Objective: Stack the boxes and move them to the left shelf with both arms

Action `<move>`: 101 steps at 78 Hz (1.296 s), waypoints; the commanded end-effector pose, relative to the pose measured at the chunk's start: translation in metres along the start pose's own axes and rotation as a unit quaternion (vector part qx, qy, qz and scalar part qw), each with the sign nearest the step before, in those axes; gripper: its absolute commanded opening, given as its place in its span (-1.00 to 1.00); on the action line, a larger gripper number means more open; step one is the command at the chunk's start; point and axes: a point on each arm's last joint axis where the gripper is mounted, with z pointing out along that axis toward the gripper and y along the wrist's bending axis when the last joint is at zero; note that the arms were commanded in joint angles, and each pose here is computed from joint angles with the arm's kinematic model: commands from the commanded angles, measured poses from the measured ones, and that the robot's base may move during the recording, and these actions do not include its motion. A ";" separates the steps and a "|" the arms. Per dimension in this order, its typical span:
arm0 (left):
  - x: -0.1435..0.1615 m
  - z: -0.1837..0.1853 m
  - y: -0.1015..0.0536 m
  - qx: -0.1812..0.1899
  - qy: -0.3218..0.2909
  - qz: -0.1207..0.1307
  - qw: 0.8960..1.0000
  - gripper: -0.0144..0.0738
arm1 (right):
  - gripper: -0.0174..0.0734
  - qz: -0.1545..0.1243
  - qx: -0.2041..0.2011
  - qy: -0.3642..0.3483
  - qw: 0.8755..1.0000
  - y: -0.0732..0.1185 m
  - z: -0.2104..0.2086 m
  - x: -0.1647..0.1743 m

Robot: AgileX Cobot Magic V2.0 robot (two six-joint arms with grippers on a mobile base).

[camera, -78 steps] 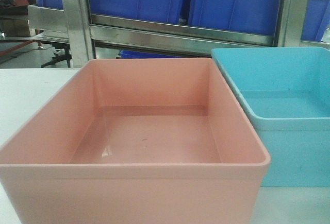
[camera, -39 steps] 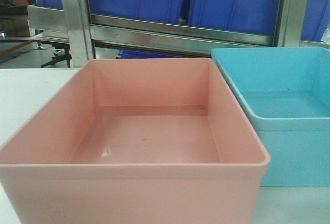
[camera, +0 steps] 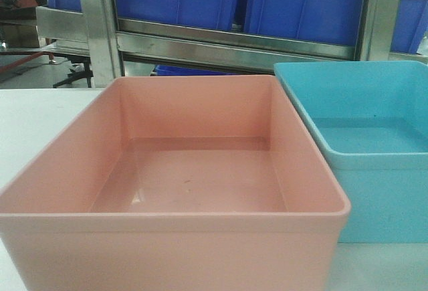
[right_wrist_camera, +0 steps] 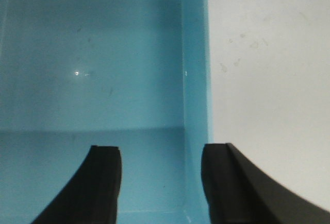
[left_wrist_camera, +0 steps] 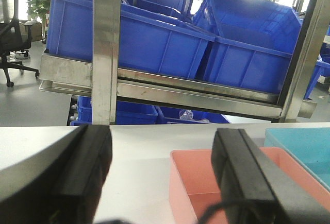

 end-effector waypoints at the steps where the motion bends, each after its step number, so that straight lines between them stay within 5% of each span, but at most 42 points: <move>1: -0.015 0.000 0.001 -0.010 -0.046 0.000 0.999 0.09 | 0.41 -0.022 0.012 -0.016 1.000 -0.009 0.003 -0.031; 26: -0.015 0.000 0.001 -0.010 -0.046 0.000 0.999 0.09 | 0.41 -0.020 0.019 0.080 0.996 -0.033 0.073 -0.085; 54: -0.015 0.000 0.001 -0.010 -0.046 0.000 0.999 0.09 | 0.38 -0.017 -0.022 0.159 0.987 -0.030 0.134 -0.084; 61: -0.015 0.000 0.001 -0.010 -0.046 0.000 0.999 0.09 | 0.18 -0.017 -0.022 0.162 0.986 -0.030 0.137 -0.083; 75: -0.015 0.000 0.001 -0.010 -0.046 0.000 0.999 0.09 | -0.54 -0.021 -0.022 0.158 0.987 -0.030 0.132 -0.085; 101: -0.015 0.000 0.001 -0.010 -0.046 0.000 0.999 0.09 | -0.49 -0.004 0.007 0.069 0.998 -0.052 0.067 -0.102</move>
